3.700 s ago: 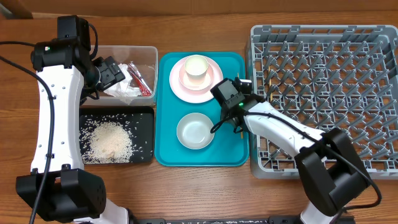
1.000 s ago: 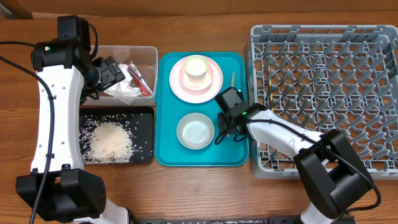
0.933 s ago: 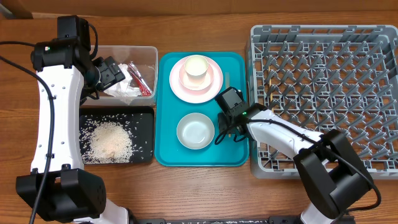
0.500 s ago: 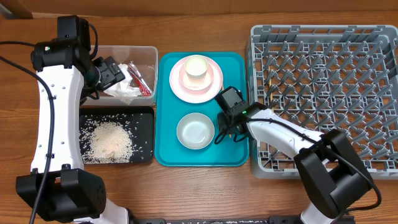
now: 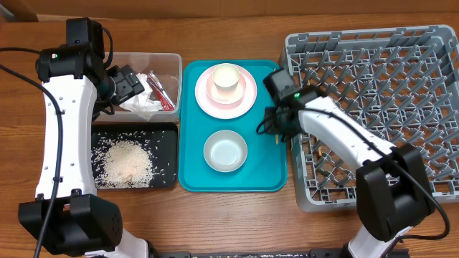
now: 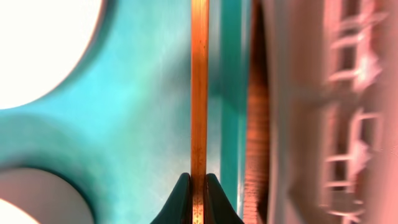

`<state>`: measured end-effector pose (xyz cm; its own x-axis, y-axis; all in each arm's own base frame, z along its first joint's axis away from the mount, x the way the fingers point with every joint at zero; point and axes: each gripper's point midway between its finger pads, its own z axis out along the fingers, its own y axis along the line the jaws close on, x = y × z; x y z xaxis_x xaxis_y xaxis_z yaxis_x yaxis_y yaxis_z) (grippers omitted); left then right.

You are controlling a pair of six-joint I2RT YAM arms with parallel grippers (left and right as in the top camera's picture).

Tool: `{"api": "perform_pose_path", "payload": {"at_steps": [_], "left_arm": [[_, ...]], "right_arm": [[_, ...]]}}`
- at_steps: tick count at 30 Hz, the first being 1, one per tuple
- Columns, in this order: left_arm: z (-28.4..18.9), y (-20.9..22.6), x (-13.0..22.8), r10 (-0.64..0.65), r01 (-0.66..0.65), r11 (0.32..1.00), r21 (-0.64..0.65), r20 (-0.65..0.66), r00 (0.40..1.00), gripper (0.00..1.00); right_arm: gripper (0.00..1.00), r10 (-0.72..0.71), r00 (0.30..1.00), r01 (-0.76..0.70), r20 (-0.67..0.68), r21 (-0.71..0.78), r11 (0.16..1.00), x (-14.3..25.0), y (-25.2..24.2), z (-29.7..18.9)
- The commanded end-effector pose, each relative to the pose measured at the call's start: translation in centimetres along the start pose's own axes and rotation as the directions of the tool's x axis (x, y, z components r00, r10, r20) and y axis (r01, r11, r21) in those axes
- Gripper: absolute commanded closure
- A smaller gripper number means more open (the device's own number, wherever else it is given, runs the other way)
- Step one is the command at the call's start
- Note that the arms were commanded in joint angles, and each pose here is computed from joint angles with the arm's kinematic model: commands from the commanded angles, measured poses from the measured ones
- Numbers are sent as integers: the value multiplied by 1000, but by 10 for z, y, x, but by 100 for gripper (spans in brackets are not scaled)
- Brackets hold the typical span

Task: Sort waste into correct bins and load items into the dishwasher
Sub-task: 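Carry the second chopstick right and insert it into the rack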

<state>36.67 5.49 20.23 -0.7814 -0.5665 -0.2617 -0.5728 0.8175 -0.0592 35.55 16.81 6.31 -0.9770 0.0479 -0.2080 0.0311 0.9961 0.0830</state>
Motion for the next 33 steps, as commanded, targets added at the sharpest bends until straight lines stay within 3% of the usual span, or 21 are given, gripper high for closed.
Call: {"api": "perform_pose_path", "payload": {"at_steps": [1,11,18,24,33], "left_arm": [[-7,-1,-6,-4,3,1000,9,24,1000,0],[-7,-1,-6,-4,3,1000,9,24,1000,0],[-7,-1,-6,-4,3,1000,9,24,1000,0],[-7,-1,-6,-4,3,1000,9,24,1000,0],[-7,0,-6,-5,4,1000,9,24,1000,0]], "right_arm": [[96,-5,998,6,67,-20,1000,-26,9,-23],[96,-56,993,51,103,49,997,-57,-17,-74],[96,21,999,-24,30,102,995,-54,-70,-77],[96,-91,996,92,-22,66,994,-51,-88,-76],[96,-89,990,98,-108,81,992,-31,-105,-65]]}}
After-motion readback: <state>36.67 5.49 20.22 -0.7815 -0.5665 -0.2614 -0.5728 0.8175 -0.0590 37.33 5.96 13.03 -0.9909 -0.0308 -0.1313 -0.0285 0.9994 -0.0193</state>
